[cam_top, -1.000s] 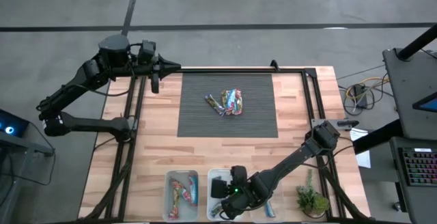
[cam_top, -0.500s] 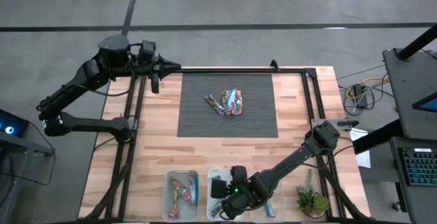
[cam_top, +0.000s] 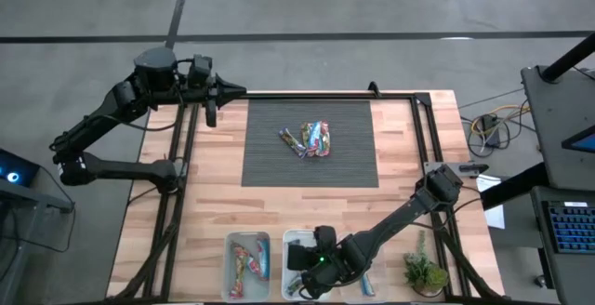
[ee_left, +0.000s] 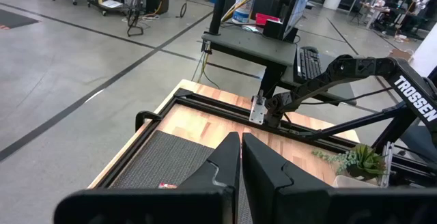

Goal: Pick and place Granola Bars by type
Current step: Put the blue granola bar into the white bin

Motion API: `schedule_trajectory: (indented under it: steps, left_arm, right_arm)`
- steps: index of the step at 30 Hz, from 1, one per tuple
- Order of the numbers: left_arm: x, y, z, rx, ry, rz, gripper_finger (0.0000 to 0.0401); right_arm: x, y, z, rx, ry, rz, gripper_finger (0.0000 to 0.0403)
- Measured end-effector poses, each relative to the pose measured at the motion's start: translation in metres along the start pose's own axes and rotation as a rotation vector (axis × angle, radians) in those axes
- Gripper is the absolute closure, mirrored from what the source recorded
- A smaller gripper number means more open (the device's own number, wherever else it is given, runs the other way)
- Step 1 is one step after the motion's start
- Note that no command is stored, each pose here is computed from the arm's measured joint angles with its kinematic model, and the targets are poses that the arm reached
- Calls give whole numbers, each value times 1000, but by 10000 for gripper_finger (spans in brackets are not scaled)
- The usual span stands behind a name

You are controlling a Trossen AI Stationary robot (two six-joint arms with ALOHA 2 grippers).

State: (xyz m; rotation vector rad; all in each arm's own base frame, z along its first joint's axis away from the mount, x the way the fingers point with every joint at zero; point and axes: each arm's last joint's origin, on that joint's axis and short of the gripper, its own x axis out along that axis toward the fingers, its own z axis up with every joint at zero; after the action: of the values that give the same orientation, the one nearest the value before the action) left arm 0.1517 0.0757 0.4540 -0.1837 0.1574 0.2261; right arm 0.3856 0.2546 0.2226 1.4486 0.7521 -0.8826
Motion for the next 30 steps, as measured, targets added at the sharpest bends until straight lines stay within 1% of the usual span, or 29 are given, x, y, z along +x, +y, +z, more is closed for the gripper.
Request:
schedule_trajectory:
  steps: [4, 10, 16, 20, 22, 30]
  left_arm:
    - [0, 0, 0, 0, 0, 1, 401]
    - [0, 0, 0, 0, 0, 0, 401]
    - [0, 0, 0, 0, 0, 0, 401]
    - [0, 0, 0, 0, -1, 0, 401]
    - [0, 0, 0, 0, 0, 0, 401]
    - [0, 0, 0, 0, -1, 0, 401]
  right_arm:
    - [0, 0, 0, -1, 0, 0, 391]
    - [-1, 1, 0, -6, 0, 0, 394]
    - [-14, 10, -1, -73, 21, 33, 394]
    - [-37, 21, 2, -128, 32, 72, 394]
    - [-54, 27, 6, -165, 24, 81, 394]
    - [-120, 43, 29, -258, -112, 105, 394]
